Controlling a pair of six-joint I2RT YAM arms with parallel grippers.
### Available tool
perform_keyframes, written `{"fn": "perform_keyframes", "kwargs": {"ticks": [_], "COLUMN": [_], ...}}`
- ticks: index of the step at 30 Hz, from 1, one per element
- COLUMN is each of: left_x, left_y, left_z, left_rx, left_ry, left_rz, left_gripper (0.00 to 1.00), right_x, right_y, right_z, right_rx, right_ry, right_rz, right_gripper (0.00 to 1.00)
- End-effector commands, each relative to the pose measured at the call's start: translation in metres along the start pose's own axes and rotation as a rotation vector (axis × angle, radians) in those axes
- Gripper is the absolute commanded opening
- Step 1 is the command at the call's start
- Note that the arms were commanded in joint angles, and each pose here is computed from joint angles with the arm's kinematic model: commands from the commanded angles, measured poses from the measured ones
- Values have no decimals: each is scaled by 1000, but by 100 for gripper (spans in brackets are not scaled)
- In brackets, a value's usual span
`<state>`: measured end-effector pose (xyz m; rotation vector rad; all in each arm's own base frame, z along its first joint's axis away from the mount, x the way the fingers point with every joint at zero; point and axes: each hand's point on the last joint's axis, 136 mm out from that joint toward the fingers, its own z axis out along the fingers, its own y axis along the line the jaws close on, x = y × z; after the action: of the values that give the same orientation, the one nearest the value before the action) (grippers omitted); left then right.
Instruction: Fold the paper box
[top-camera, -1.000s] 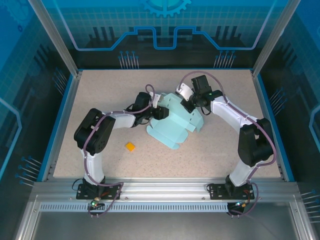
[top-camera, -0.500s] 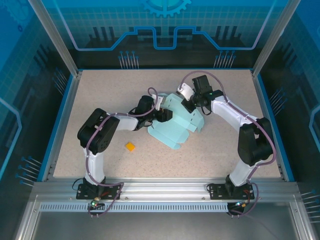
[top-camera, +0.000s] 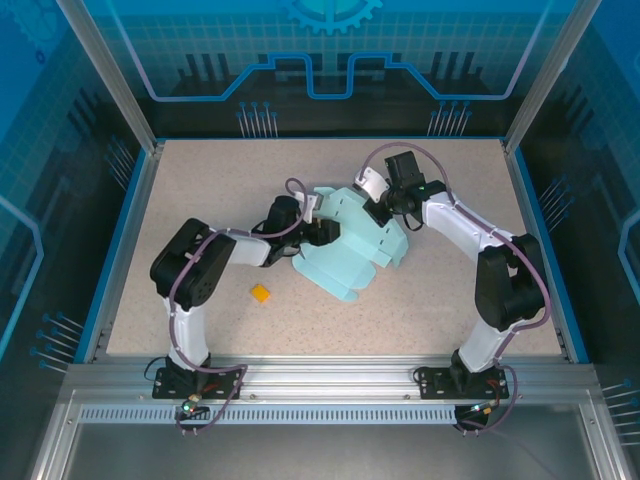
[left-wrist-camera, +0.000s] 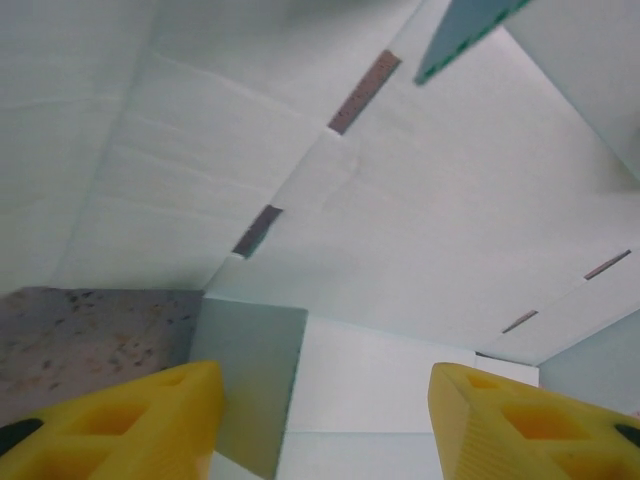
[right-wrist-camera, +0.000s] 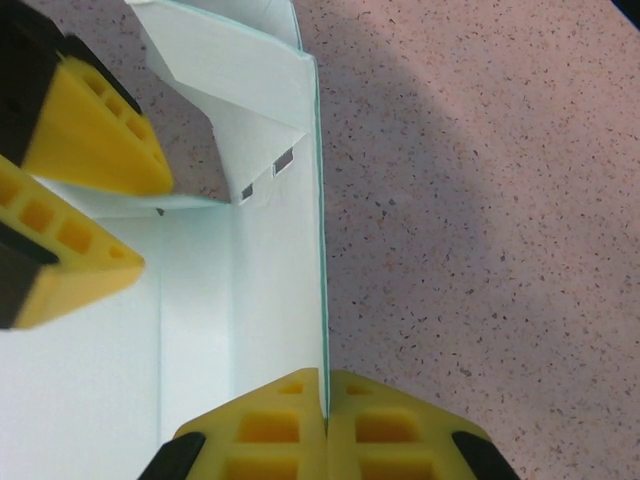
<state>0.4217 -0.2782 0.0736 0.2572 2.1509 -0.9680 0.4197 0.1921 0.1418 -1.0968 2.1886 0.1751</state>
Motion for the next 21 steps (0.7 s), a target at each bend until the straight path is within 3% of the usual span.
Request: {"fn": "perform_keyframes", "kwargs": {"ticks": [1,14,21], "left_x": [-17,-45,-63], "left_y": [-7,15,49], "left_z": [-17,-75,-109], "left_rx": [24,-70,-177], "left_ry": [-34,-111,-186], "left_rz": [5,-6,-115], "left_gripper": [60,61,60], "right_x": [-5,-20,-29], "right_y": [-8,3,10], "right_z": [-5,3,8], "right_rx": [54,187,269], "right_ry": [-14,0,-12], "right_rz": [-55,-332,-453], "right_gripper": [0,0,0]}}
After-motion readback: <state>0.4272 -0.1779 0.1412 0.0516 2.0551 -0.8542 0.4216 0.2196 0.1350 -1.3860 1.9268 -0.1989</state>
